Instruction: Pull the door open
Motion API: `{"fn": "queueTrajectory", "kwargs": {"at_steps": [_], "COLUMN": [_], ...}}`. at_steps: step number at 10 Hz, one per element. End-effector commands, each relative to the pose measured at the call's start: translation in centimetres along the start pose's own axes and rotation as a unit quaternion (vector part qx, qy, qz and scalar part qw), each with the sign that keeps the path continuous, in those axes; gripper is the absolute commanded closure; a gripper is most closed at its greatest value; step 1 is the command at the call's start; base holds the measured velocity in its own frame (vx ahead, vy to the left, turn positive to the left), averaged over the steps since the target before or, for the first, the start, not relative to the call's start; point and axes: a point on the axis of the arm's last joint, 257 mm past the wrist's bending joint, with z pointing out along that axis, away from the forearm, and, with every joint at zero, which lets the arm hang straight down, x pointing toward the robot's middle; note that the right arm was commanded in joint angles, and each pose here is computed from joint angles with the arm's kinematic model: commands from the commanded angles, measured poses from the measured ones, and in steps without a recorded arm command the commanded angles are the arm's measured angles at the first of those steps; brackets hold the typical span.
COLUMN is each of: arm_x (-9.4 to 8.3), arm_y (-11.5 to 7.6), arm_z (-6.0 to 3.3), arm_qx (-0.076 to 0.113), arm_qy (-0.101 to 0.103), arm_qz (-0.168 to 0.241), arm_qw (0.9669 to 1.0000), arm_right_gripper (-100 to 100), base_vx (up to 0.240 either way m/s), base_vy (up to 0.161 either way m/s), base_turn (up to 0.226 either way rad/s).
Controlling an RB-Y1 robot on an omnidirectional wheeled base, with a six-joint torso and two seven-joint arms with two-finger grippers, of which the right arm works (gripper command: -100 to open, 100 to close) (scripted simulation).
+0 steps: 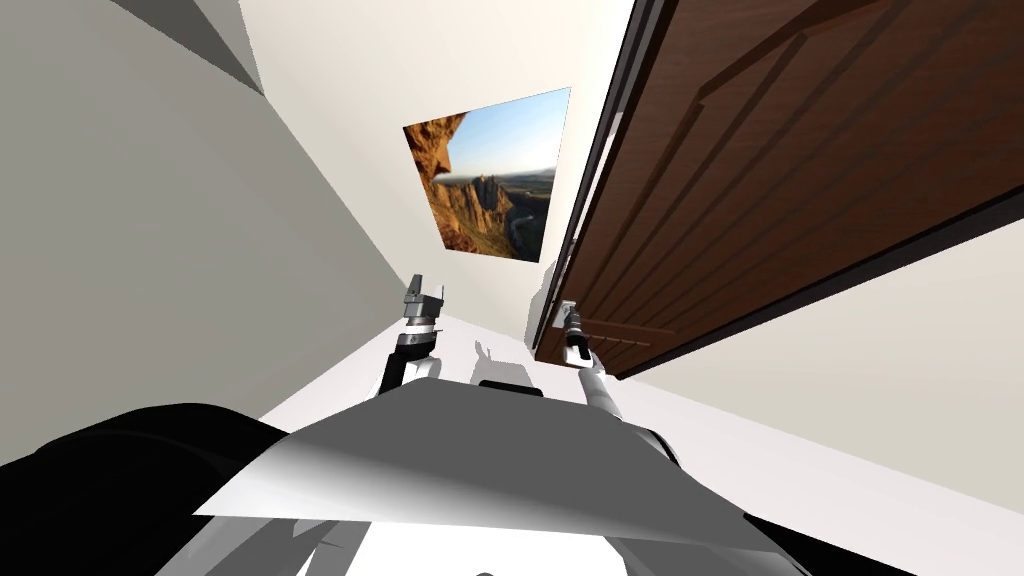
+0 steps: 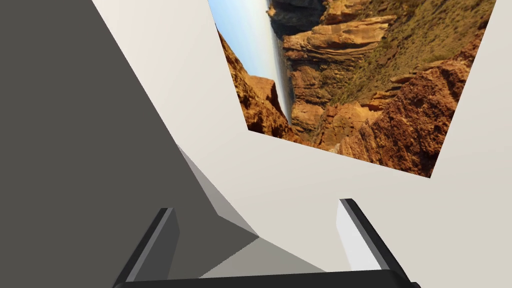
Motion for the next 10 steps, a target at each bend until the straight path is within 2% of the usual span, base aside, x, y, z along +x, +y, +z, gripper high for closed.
{"fn": "queueTrajectory", "kwargs": {"at_steps": [1,2,3,4,5,6,8,9,10], "arm_x": [0.2,-0.3,-0.3,-0.8,-0.8,-1.3,-1.8,-2.2,-2.2], "arm_y": [0.5,0.5,0.5,0.5,0.5,0.6,0.5,0.5,0.5], "arm_z": [0.28,0.35,0.35,0.42,0.42,0.48,0.54,0.59,0.59], "arm_qx": [-0.006,-0.006,-0.007,-0.008,-0.008,-0.009,-0.011,-0.012,-0.012], "arm_qy": [-0.001,-0.008,-0.008,-0.015,-0.015,-0.022,-0.029,-0.035,-0.035], "arm_qz": [0.034,0.064,0.071,0.105,0.107,0.142,0.178,0.209,0.213], "arm_qw": [0.9994,0.9979,0.9974,0.9943,0.9941,0.9895,0.9835,0.9771,0.9763], "arm_right_gripper": [100,100,100,100,100,100,100,100,100], "base_vx": [-0.062,-0.057,-0.045,-0.055,-0.046,-0.051,-0.071,-0.054,-0.038], "base_vy": [-0.037,-0.029,-0.024,-0.028,-0.023,-0.031,-0.033,-0.030,-0.026], "base_turn": [0.082,0.113,0.051,0.114,0.061,0.112,0.122,0.115,0.051]}}
